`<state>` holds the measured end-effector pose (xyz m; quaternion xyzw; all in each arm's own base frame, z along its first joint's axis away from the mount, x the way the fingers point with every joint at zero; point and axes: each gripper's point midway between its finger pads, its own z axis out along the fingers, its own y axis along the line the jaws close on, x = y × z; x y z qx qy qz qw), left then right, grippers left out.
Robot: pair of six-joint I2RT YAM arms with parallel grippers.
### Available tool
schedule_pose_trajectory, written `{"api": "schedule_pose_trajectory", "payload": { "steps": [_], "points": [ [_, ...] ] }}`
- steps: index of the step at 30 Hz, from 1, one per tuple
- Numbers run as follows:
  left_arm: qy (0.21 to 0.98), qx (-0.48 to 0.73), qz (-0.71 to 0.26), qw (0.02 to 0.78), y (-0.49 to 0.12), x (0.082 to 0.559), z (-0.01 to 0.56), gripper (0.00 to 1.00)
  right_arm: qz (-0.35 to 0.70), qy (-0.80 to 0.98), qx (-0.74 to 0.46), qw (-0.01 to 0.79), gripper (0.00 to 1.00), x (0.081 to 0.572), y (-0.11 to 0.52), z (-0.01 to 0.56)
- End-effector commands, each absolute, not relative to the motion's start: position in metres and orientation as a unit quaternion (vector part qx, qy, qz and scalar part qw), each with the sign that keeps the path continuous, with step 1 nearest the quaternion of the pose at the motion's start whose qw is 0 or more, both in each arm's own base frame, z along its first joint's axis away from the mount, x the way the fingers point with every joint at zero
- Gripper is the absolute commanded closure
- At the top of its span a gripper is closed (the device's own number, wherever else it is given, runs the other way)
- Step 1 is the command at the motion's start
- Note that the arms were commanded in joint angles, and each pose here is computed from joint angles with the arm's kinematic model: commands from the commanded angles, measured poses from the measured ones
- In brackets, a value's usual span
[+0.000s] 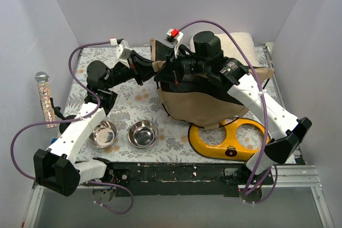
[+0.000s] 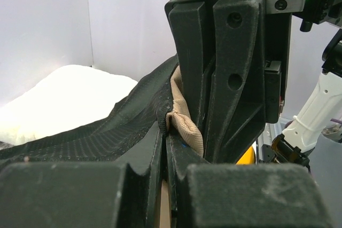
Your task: Set up the pet tent
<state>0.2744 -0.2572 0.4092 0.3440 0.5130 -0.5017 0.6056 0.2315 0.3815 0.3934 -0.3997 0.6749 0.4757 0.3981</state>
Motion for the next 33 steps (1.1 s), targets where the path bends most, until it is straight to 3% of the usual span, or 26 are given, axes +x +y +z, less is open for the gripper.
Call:
{"api": "schedule_pose_trajectory", "payload": {
  "steps": [1,5,12,14,18,33],
  "points": [
    [0.533,0.35,-0.535,0.554,-0.263,0.25,0.393,1.0,0.462,0.595,-0.384,0.534,0.99,0.254,0.372,0.47],
    [0.575,0.275,-0.571,0.517,-0.263,0.264,0.392,1.0,0.446,0.601,-0.383,0.542,0.98,0.26,0.37,0.465],
    [0.607,0.21,-0.591,0.488,-0.258,0.275,0.379,1.0,0.425,0.615,-0.383,0.543,0.71,0.262,0.363,0.453],
    [0.612,0.199,-0.59,0.487,-0.255,0.278,0.378,1.0,0.424,0.62,-0.383,0.538,0.57,0.259,0.36,0.448],
    [0.633,0.145,-0.592,0.477,-0.245,0.298,0.371,1.0,0.418,0.624,-0.393,0.53,0.44,0.251,0.353,0.439],
    [0.726,-0.253,-0.527,0.364,-0.11,0.425,0.262,1.0,0.275,0.623,-0.412,0.606,0.26,0.259,0.295,0.458]
  ]
}}
